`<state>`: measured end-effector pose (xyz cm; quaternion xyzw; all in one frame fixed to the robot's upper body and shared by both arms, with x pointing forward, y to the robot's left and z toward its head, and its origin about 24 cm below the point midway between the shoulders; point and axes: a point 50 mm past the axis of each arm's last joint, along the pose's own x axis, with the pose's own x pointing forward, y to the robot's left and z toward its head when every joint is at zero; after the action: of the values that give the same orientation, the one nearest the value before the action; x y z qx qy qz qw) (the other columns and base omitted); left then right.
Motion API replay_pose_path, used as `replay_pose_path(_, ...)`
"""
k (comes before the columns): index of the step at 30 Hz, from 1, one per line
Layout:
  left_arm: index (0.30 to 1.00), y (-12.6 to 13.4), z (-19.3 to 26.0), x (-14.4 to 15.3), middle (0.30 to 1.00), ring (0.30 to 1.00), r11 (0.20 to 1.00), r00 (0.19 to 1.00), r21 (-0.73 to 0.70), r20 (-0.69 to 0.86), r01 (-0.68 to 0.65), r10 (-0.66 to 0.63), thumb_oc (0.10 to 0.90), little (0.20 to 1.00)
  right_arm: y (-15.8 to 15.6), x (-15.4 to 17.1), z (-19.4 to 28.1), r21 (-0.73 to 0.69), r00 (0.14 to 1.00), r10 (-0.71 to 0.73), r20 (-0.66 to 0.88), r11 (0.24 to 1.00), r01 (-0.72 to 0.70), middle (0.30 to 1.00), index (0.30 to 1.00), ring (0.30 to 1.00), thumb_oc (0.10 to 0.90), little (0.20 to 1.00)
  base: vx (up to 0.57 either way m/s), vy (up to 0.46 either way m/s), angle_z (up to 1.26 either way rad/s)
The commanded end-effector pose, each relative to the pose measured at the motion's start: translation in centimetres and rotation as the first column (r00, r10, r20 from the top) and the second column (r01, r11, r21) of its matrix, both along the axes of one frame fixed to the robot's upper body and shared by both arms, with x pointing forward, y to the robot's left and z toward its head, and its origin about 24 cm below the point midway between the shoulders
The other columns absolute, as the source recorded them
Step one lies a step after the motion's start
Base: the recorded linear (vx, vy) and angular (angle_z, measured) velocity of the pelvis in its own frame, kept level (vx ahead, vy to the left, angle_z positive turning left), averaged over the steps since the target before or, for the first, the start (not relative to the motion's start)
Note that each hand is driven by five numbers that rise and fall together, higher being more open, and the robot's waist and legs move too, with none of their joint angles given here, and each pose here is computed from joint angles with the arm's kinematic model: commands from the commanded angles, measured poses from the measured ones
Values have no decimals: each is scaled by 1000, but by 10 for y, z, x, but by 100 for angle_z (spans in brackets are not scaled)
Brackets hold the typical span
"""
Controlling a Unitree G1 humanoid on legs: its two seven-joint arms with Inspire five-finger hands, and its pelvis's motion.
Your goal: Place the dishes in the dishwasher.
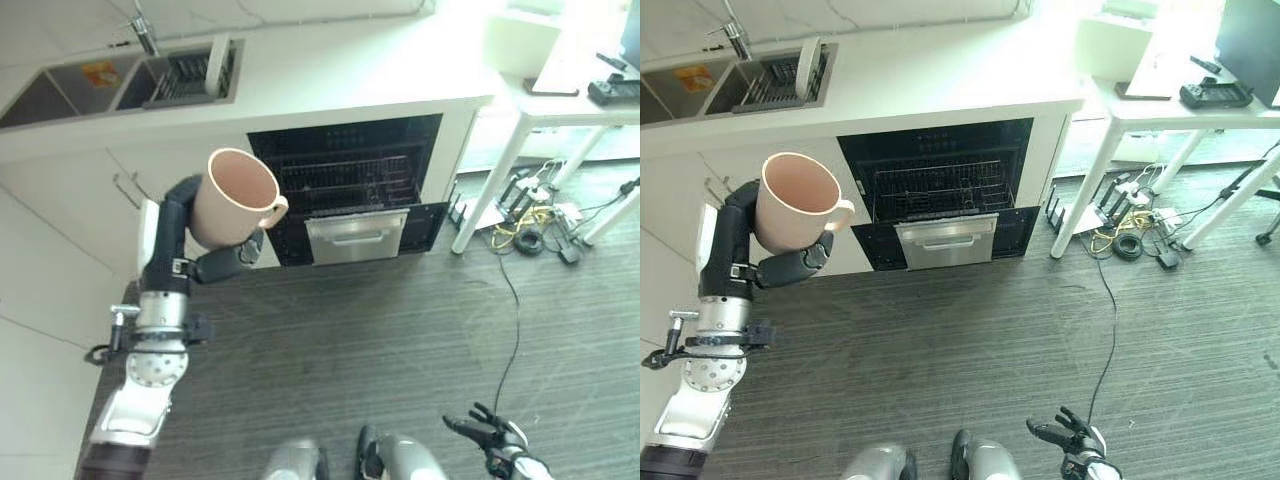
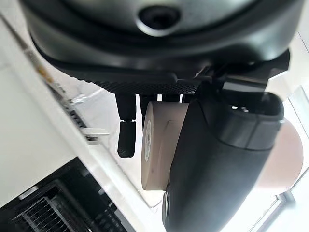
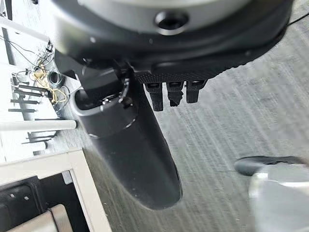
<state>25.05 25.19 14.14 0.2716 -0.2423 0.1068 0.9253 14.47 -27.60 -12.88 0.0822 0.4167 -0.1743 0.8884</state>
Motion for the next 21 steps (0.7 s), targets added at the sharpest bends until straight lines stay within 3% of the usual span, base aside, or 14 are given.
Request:
replay_pose_path(1, 300, -12, 60, -12, 300, 300, 997, 942, 30, 329, 65, -71, 400, 300, -17, 8, 14, -71, 997, 34, 68, 997, -30, 900, 900, 900, 800, 900, 329, -22, -52)
replay_pose_path(8, 300, 0, 51, -24, 300, 300, 1000, 928, 16, 373, -4, -3, 400, 300, -1, 9, 6, -62, 996, 84, 16, 995, -83, 900, 900, 900, 800, 900, 191, 67, -81)
replay_pose_path(13, 300, 6, 53, -24, 300, 300, 999, 926, 16, 377, -30, 22, 400, 300, -1, 0, 1, -81, 994, 96, -45, 992, -99, 900, 900, 900, 800, 900, 77, 79, 4)
replay_pose_path(21, 300, 3, 65, -20, 300, 300, 998, 927, 63, 375, -18, -7, 400, 300, 14, 6, 1, -72, 993, 117, -5, 991, -117, 900, 900, 900, 800, 900, 71, 24, 12)
